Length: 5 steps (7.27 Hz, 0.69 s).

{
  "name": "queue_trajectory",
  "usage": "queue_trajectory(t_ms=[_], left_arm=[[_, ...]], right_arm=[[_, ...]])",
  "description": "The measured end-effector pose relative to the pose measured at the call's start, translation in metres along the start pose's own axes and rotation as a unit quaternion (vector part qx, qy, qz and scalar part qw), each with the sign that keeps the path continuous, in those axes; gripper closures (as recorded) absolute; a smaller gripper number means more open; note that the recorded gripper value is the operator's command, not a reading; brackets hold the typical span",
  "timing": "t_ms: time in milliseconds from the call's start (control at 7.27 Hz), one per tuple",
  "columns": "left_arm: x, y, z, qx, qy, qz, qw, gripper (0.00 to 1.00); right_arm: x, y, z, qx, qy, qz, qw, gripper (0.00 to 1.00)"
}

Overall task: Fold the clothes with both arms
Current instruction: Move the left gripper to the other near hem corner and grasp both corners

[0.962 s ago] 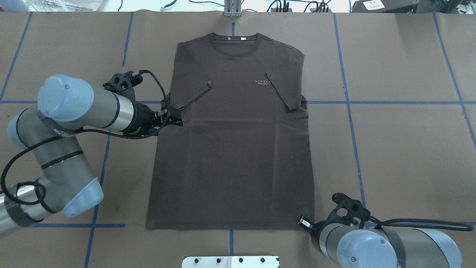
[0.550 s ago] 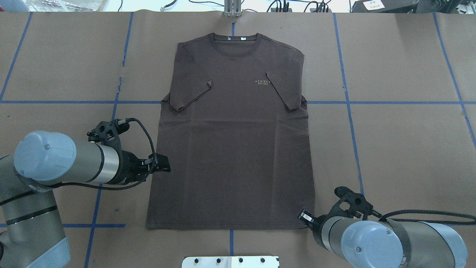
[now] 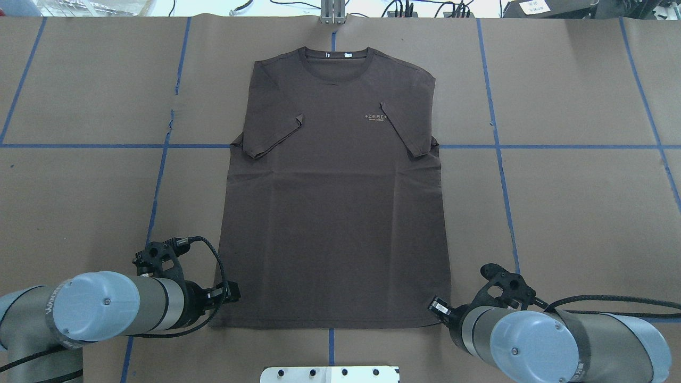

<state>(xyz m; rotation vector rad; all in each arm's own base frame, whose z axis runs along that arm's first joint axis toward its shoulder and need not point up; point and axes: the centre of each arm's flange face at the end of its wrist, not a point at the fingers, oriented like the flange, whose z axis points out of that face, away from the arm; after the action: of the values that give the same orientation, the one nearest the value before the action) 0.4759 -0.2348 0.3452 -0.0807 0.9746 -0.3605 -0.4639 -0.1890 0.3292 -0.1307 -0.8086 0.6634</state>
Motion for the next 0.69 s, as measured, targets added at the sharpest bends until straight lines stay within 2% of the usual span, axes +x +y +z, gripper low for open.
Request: queue_trajectory(t_ms=[412, 687], left_arm=[[-0.008, 0.008, 0.011, 0.0, -0.016, 0.002, 0.9999, 0.29], [-0.01, 0.015, 0.015, -0.005, -0.021, 0.005, 0.9998, 0.38]], right_arm=[[0.0, 0.0, 0.0, 0.0, 0.0, 0.001, 1.0, 1.0], [0.0, -0.001, 0.0, 0.0, 0.0, 0.001, 1.0, 1.0]])
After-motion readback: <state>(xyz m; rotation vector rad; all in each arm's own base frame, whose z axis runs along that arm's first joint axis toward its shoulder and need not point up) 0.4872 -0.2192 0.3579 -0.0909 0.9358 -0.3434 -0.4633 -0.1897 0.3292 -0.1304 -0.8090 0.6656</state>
